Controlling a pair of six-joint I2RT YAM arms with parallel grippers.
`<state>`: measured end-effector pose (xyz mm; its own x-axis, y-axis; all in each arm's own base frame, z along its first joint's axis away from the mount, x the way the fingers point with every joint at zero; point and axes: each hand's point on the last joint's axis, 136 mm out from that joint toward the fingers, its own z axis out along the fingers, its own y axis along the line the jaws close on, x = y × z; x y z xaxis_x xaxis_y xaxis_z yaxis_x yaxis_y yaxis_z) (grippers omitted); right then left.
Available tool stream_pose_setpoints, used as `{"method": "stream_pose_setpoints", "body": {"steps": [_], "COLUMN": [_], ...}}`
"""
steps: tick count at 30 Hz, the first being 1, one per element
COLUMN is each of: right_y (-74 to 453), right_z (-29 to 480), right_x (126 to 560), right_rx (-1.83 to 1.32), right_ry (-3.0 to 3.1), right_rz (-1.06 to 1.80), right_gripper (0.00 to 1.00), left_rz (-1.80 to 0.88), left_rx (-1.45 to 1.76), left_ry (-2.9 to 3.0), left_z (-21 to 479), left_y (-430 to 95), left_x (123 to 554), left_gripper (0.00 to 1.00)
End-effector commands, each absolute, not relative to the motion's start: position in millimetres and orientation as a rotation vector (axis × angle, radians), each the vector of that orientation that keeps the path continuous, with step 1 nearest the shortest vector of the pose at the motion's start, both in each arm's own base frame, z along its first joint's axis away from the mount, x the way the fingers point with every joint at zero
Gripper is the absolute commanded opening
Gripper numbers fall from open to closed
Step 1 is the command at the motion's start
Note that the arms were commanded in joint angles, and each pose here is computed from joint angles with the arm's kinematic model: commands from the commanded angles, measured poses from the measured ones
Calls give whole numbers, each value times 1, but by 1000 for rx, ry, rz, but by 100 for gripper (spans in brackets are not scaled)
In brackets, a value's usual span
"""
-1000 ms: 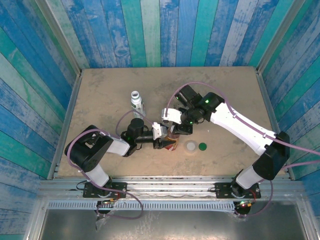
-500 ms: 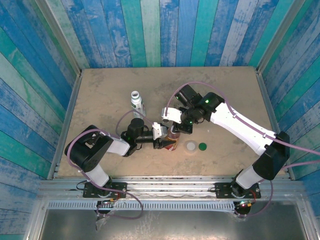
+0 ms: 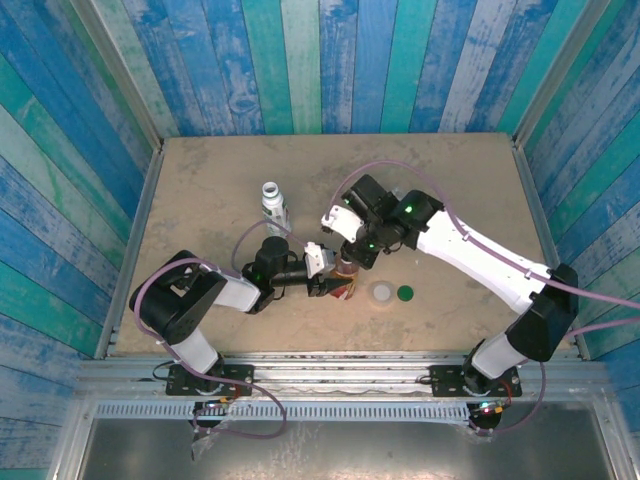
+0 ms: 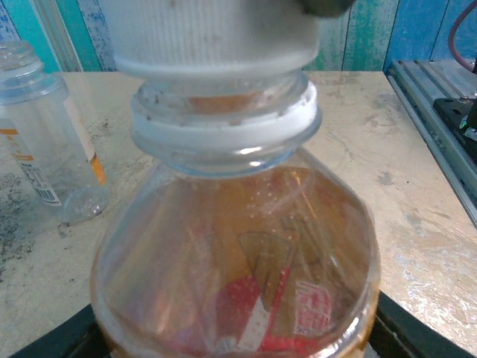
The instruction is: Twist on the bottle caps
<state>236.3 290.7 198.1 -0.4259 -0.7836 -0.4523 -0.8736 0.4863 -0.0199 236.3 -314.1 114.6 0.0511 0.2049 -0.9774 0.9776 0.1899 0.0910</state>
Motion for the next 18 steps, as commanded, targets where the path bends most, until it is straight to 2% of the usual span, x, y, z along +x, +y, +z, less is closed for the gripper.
{"method": "stream_pose_setpoints", "body": {"steps": [1, 7, 10, 18], "right_y": [278, 276, 276, 289], "right_z": [186, 182, 187, 223], "right_x": [234, 232, 233, 237], "right_rx": [-1112, -813, -801, -992], "right_ry": [2507, 2605, 2587, 2407], "right_rz": [197, 131, 136, 216], "right_gripper": [28, 25, 27, 56], "left_rz": [-851, -850, -851, -847], "left_rx": [1190, 1180, 1181, 1201], "left_ry": [1515, 1518, 1514, 1497], "left_z": [99, 99, 100, 100], "left_y": [-307, -307, -307, -306], "left_x": [246, 247, 247, 243], "left_gripper": [62, 62, 62, 62]}}
